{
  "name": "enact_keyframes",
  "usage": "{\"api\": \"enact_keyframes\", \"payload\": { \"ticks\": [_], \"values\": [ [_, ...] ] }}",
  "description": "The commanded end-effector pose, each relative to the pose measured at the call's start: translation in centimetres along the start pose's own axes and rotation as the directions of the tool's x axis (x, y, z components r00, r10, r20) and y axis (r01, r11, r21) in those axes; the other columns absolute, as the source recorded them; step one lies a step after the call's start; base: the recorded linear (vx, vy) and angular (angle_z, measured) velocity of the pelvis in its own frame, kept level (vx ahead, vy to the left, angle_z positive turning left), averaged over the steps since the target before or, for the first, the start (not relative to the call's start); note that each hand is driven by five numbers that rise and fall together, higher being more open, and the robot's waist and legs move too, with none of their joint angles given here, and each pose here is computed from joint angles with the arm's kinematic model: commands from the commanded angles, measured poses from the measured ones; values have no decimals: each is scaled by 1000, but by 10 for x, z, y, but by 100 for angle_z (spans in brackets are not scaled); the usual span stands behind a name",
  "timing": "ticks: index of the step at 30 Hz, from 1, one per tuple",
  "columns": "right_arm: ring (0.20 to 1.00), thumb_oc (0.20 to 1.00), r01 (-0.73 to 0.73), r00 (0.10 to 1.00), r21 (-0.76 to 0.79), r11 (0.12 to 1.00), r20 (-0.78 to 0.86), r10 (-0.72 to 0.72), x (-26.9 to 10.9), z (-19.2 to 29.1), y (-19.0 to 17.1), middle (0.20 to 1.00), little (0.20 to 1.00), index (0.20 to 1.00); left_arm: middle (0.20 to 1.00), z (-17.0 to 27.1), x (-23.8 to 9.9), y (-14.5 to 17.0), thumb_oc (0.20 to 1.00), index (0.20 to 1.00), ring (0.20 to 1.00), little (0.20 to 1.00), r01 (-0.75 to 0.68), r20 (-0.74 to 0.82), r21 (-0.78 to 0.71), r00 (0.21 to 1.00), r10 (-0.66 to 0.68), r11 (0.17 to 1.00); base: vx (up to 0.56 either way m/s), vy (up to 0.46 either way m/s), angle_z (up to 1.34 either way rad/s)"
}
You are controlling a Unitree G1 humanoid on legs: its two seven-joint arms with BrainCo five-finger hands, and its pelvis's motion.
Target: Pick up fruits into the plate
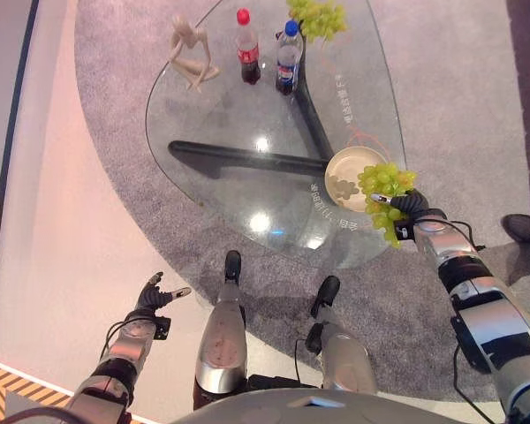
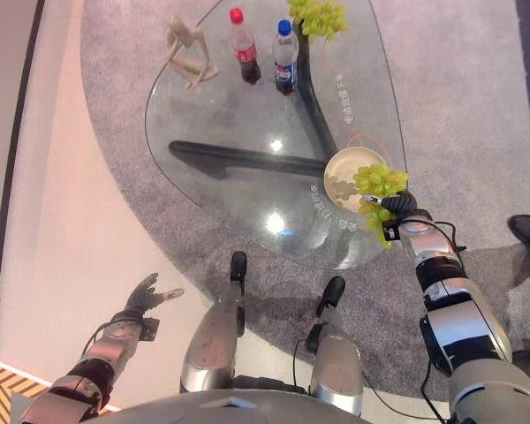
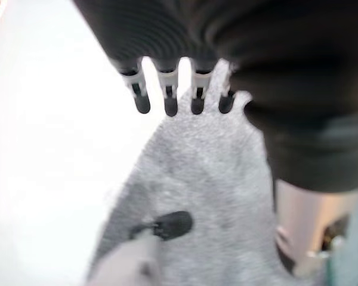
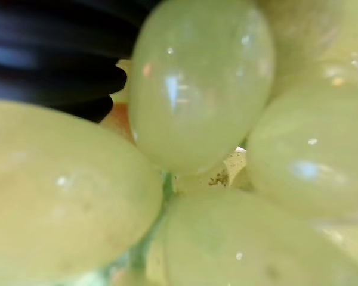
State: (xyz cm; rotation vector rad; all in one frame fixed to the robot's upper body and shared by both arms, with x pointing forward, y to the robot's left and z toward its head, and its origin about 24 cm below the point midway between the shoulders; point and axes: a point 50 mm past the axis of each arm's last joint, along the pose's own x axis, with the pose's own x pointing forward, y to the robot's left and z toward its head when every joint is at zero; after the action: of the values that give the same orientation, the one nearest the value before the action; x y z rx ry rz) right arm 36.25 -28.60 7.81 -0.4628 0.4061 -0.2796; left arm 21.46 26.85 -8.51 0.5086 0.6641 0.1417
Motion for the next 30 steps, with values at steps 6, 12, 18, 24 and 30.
{"api": "enact_keyframes", "payload": {
  "ticks": [6, 12, 18, 24, 30],
  "values": [
    [200, 200, 301, 948, -82, 950, 137, -289, -1, 56, -65, 200, 200, 200, 1000, 2, -2, -10, 1000, 1000, 1000, 1000, -23, 32, 40, 999, 22, 999, 18, 19, 6],
    [200, 200, 480, 868, -142, 866, 219, -446, -8, 76, -97, 200, 200, 200, 1000, -7, -8, -15, 1000, 1000, 1000, 1000, 5, 18, 43, 1000, -6, 999, 40, 34, 11],
    [200, 200, 688, 718, -193, 700, 325, -615, -22, 98, -127, 200, 200, 200, 1000, -18, -16, -24, 1000, 1000, 1000, 1000, 52, 8, 45, 999, -52, 998, 83, 28, 6],
    [200, 200, 814, 580, -204, 544, 348, -737, -35, 110, -155, 200, 200, 200, 1000, -25, -22, -31, 1000, 1000, 1000, 1000, 90, 5, 59, 996, -91, 994, 28, 20, 1],
    [398, 398, 758, 649, -278, 590, 234, -724, -35, 103, -167, 398, 398, 398, 1000, -29, -25, -30, 1000, 1000, 1000, 1000, 103, -9, 64, 995, -103, 993, 7, 7, -1]
  ]
}}
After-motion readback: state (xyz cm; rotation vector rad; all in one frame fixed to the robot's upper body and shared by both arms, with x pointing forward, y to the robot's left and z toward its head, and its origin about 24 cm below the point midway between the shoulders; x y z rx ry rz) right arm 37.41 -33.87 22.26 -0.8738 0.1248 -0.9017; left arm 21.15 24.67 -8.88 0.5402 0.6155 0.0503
